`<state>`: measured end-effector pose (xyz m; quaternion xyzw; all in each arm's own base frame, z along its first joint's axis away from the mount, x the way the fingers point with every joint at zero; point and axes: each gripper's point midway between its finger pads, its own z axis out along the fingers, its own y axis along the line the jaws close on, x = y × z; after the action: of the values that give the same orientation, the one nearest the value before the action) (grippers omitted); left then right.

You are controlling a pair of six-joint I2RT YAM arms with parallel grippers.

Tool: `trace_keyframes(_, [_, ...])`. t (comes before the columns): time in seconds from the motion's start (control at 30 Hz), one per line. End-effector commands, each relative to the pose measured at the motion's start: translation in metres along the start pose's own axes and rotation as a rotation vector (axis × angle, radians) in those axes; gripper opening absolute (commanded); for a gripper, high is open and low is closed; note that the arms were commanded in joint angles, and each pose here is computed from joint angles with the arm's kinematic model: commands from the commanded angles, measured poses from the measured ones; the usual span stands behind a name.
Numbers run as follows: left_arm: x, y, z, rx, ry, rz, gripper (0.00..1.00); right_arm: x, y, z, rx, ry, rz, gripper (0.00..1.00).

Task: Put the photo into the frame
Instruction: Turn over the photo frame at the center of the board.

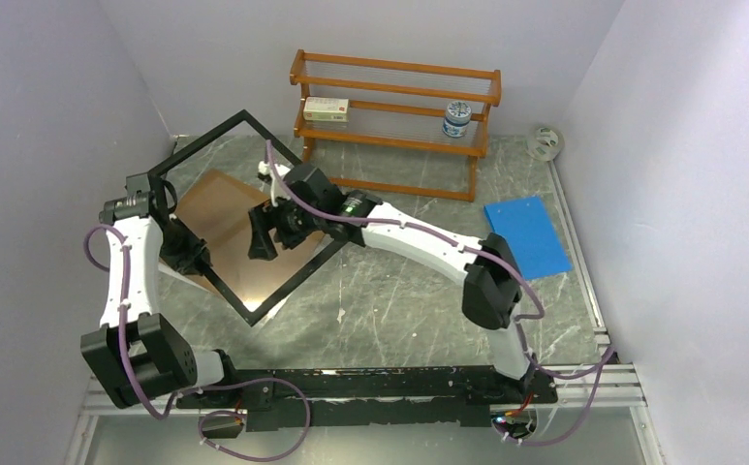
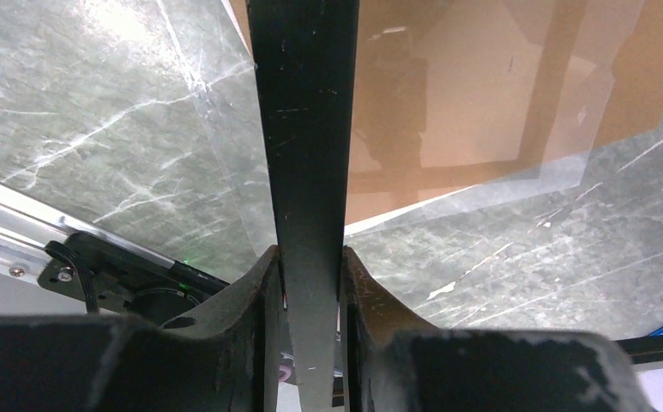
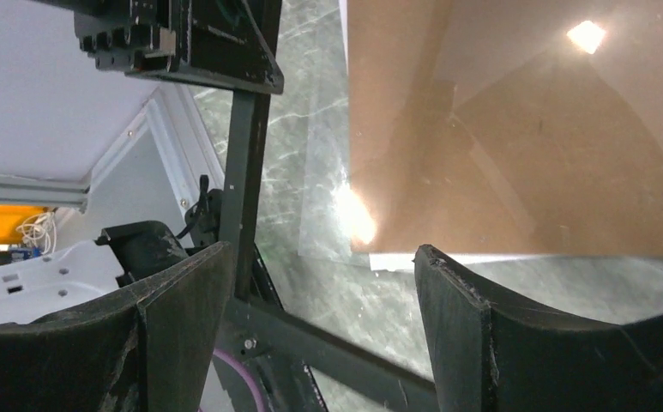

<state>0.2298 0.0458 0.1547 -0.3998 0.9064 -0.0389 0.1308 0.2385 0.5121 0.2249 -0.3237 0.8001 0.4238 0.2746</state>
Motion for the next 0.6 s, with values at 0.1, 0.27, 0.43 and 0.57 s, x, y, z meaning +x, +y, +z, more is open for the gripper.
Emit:
trace_keyframes(0.1, [0.004, -0.015, -0.017, 0.112, -0.059, -0.029, 0.03, 0.004, 0.048, 0.035, -0.062, -0.010, -0.108, 0.83])
trace_keyframes(0.27, [0.011, -0.014, -0.018, 0.121, -0.042, -0.022, 0.03, 0.039, 0.066, 0.055, -0.048, 0.047, -0.169, 0.84])
trace_keyframes(0.43, [0.014, -0.015, -0.022, 0.138, -0.042, -0.020, 0.02, 0.059, 0.077, 0.066, -0.061, 0.081, -0.189, 0.82])
trace_keyframes(0.57, [0.015, -0.015, -0.026, 0.148, -0.052, -0.016, 0.03, 0.068, 0.079, 0.075, -0.058, 0.091, -0.178, 0.77])
